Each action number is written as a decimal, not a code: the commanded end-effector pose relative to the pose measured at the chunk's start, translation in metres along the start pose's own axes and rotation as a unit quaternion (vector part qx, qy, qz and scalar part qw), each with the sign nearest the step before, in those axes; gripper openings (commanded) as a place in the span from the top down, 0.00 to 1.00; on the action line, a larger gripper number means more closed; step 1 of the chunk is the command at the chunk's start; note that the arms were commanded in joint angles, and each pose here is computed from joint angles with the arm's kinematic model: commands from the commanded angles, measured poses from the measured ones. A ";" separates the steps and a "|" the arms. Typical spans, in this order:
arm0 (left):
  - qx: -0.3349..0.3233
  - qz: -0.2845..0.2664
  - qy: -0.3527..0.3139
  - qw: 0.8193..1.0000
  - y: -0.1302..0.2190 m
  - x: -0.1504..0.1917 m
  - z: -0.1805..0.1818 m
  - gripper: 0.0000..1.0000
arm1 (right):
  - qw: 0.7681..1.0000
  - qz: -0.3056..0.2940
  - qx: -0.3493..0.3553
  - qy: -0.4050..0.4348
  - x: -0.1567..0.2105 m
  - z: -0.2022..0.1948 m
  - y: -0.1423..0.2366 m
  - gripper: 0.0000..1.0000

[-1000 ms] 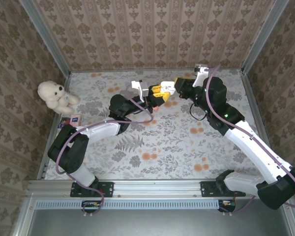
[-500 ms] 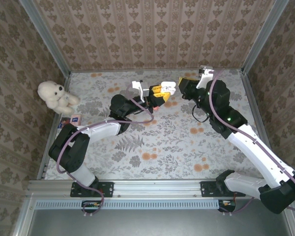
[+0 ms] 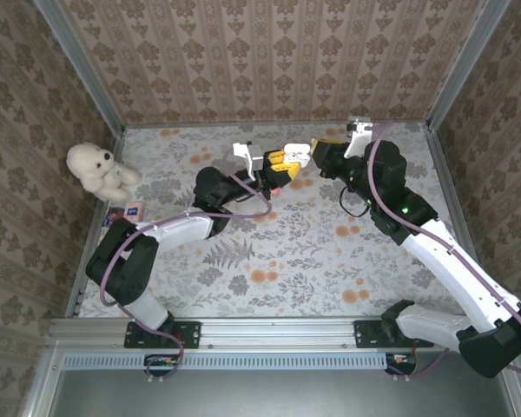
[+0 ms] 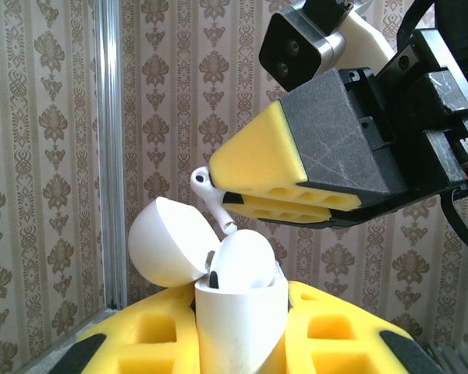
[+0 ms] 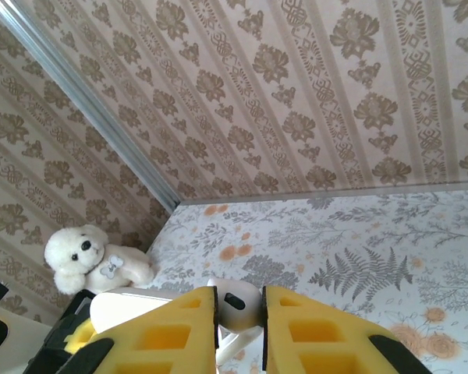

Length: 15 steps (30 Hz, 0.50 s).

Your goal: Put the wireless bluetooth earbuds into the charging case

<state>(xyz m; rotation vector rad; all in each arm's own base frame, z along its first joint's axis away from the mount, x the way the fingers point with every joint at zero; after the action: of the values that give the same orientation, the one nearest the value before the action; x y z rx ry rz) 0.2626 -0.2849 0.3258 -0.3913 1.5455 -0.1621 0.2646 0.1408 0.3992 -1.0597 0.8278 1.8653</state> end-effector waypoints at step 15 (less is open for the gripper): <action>0.001 -0.011 -0.014 1.000 -0.003 -0.004 0.002 1.00 | 0.999 0.023 -0.026 0.015 0.001 0.011 -0.005 0.82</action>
<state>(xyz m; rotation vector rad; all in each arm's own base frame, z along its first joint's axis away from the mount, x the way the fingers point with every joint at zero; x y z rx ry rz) 0.2638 -0.2851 0.3245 -0.3945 1.5490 -0.1572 0.2692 0.1464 0.3924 -1.0583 0.8522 1.8983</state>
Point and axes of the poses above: each hand's point on the last joint's axis, 136 mm out from that joint toward the fingers, its own y axis back along the fingers, its own z axis along the line the jaws close on, x = y × z, the point moved 9 cm from there along y, back along the fingers, and after that the axes turned 1 degree about y, right-handed, at the moved point
